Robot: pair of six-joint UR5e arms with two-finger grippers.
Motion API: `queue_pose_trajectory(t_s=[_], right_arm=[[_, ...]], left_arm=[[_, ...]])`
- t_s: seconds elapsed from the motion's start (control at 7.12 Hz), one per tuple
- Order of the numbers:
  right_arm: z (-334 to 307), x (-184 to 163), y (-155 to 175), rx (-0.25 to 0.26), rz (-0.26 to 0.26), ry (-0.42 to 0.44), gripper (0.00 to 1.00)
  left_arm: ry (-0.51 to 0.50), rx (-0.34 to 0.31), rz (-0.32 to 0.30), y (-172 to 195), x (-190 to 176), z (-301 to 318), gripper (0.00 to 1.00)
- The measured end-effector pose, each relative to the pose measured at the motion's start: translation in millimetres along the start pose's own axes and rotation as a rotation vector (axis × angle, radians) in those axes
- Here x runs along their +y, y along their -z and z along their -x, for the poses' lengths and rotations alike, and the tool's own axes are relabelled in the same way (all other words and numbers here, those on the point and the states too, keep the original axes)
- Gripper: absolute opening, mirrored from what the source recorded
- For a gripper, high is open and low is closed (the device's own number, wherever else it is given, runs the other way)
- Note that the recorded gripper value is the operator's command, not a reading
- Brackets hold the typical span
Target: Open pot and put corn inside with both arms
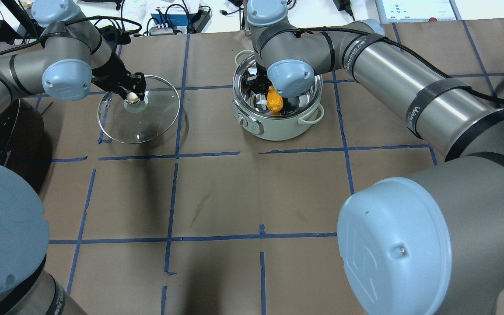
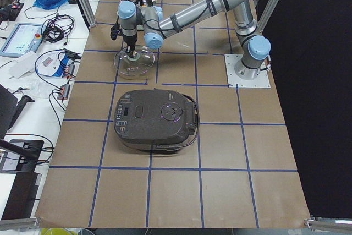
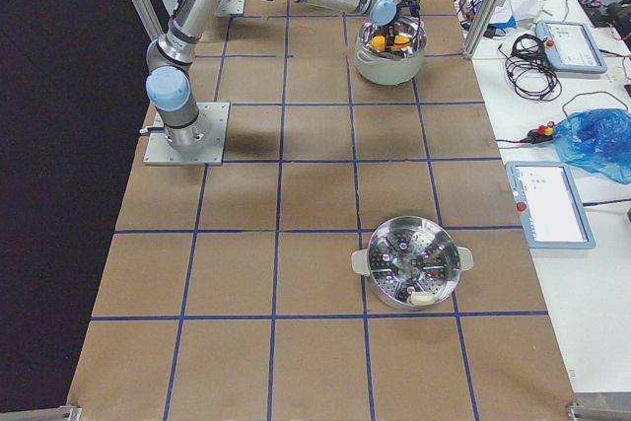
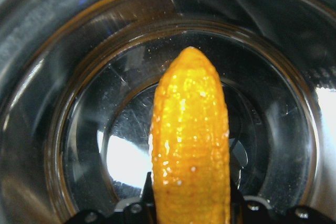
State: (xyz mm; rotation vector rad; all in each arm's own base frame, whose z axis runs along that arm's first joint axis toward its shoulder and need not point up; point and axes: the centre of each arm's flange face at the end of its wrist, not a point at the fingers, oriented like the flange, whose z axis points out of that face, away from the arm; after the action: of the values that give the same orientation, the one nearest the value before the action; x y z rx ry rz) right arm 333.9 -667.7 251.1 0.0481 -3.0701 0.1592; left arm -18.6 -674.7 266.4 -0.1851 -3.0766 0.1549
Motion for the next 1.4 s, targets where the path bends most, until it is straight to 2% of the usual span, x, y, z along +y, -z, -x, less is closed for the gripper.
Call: queue_pose_trajectory(t_s=[0.14, 0.28, 0.42, 0.56, 0.7, 0.84, 1.12, 1.26, 1.4], right_arm=[[-1, 2, -1, -0.002, 0.004, 0.001, 1.00], [-2, 3, 8, -0.005, -0.003, 0.001, 1.00], [-7, 7, 35, -0.009, -0.024, 0.000, 1.00], [-16, 14, 75, -0.016, -0.045, -0.006, 1.00], [-31, 27, 121, -0.016, -0.049, -0.018, 1.00], [-57, 41, 162, -0.009, -0.030, -0.042, 0.96], [-142, 86, 227, 0.016, 0.069, -0.084, 0.94], [-176, 116, 244, 0.018, 0.096, -0.083, 0.94], [-193, 141, 251, 0.009, 0.100, -0.080, 0.94]], left_arm=[[-0.006, 0.009, -0.008, -4, 0, 1, 0.34], [-0.014, 0.015, -0.026, -8, -2, 1, 0.99], [-0.024, 0.016, -0.037, -11, -4, 2, 1.00], [-0.035, 0.014, -0.037, -14, -5, 2, 1.00], [-0.038, 0.009, -0.036, -13, -5, 3, 1.00], [-0.033, 0.009, -0.020, -5, -4, 1, 1.00], [0.028, 0.002, 0.033, 48, 8, -24, 1.00], [0.034, -0.007, 0.041, 87, 21, -53, 1.00], [0.008, -0.025, 0.047, 126, 39, -85, 1.00]])
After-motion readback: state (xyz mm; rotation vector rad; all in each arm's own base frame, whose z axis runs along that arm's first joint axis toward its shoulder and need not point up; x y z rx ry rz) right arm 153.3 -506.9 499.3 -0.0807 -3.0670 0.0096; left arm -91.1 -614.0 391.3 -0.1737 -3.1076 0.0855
